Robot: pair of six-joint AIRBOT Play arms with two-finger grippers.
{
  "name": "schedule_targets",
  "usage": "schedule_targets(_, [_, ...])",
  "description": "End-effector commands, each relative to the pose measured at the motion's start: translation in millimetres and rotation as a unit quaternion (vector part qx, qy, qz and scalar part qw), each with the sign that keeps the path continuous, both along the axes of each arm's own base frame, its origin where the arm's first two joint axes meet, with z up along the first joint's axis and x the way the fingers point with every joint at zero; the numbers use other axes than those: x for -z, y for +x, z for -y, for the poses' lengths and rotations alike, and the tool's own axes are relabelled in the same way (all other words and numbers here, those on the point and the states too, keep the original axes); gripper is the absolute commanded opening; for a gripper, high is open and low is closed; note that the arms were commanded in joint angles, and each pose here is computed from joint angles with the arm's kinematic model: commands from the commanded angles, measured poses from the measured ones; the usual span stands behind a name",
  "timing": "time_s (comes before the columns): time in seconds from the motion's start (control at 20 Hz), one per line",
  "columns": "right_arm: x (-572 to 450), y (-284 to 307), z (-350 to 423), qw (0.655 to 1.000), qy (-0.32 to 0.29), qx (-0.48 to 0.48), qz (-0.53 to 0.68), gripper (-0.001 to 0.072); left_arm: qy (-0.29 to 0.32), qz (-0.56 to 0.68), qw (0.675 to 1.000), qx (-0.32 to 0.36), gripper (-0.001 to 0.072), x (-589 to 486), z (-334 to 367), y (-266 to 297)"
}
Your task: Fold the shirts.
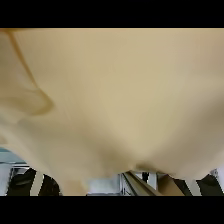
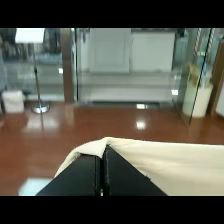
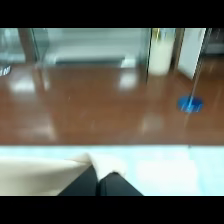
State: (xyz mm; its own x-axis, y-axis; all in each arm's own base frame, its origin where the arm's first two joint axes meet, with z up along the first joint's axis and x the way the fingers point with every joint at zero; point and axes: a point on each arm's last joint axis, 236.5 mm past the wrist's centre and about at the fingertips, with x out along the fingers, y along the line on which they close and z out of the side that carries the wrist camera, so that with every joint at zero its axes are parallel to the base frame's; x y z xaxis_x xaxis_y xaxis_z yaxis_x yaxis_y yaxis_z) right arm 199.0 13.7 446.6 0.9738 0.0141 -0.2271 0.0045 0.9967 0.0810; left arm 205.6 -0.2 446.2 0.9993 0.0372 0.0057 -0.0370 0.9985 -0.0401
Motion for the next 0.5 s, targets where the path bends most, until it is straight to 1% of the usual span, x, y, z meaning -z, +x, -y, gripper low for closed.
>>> schedule_targets(0.0, [57.5, 40.9, -2.1, 0.996, 0.041, -0.030, -0.074, 0.0017, -0.057, -0.103, 0.993, 0.027, 0.0027, 74.1, -1.3, 51.9])
schedule_targets(0.1, [108.2, 74.2, -6.9, 0.986, 0.075, -0.062, -0.133, 0.0017, -0.096, -0.167, 0.979, 0.067, 0.0027, 123.1, 8.9, 87.2])
schedule_targets(0.2, [160.4, 111.3, -7.0, 0.974, 0.110, -0.084, -0.177, 0.0017, -0.138, -0.233, 0.958, 0.096, 0.0027, 178.5, 17.6, 122.1])
schedule_targets(0.35, [235.3, 170.1, 15.2, 0.957, 0.152, -0.065, -0.238, 0.0017, -0.160, -0.319, 0.928, 0.111, 0.0027, 260.7, 25.6, 177.6])
schedule_targets(0.45, [282.0, 208.1, 10.7, 0.936, 0.195, -0.093, -0.279, 0.0017, -0.184, -0.352, 0.911, 0.110, 0.0027, 307.9, 31.2, 216.3])
